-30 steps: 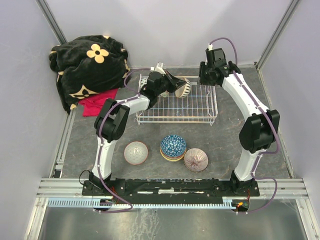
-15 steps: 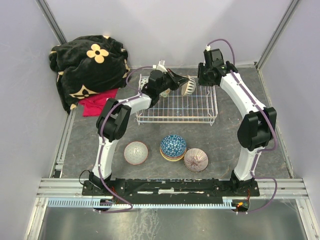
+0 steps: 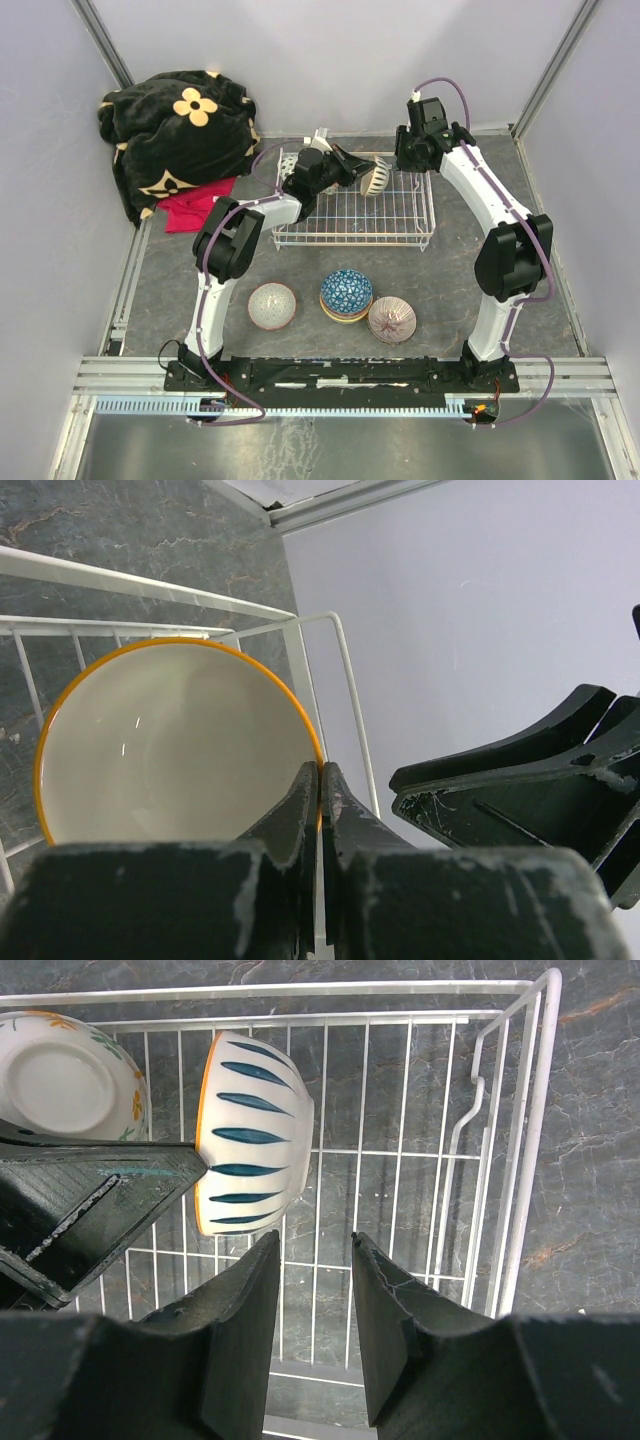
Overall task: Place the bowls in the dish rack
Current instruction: Turn the bowl upside down on the dish rack.
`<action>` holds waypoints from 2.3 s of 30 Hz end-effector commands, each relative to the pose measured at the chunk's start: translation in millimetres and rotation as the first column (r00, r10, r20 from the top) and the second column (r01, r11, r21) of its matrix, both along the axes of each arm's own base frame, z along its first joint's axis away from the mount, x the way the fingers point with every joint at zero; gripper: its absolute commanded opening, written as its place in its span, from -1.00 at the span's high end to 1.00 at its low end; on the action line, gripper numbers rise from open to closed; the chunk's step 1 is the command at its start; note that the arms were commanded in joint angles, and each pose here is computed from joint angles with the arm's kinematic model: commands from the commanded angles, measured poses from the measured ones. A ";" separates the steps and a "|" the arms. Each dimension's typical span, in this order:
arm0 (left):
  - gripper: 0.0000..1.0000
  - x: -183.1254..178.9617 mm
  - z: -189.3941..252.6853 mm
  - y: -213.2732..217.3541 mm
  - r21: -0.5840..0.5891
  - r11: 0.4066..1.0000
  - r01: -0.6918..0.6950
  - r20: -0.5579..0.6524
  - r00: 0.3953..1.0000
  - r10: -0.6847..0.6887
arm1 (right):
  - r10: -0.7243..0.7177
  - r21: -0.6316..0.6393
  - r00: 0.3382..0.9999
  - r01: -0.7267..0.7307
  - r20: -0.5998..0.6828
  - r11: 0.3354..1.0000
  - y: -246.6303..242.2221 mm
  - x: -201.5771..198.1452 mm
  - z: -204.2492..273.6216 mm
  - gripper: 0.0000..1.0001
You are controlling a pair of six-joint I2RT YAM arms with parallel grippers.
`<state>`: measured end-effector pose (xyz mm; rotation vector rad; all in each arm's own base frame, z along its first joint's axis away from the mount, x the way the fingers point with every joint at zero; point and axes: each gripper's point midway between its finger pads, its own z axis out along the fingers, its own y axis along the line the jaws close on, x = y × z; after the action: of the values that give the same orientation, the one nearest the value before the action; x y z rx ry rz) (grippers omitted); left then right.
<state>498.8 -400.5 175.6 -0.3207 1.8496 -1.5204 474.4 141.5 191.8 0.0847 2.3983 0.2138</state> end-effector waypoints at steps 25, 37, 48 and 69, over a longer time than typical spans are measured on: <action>0.95 4.1 -65.1 48.7 0.133 0.986 -0.104 -0.145 0.982 0.124 | 0.015 0.021 0.999 -0.016 0.030 1.000 6.1 9.3 5.2 0.14; 0.95 3.6 -86.7 63.4 0.229 0.965 -0.128 -0.187 0.967 0.172 | 0.018 0.024 0.999 -0.019 0.029 1.000 7.2 9.9 4.4 0.14; 0.82 5.1 -90.8 69.0 0.320 0.939 -0.124 -0.191 0.963 0.192 | 0.024 0.031 0.999 -0.025 0.029 0.999 11.0 10.2 4.5 0.14; 0.24 19.0 -37.9 82.7 0.408 0.893 -0.187 -0.107 0.962 0.251 | 0.029 0.036 0.999 -0.031 0.029 0.999 13.0 10.4 5.9 0.13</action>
<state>532.1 -329.3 153.5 -0.4973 1.9818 -1.1361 474.9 147.7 183.0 0.0705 2.4201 0.2442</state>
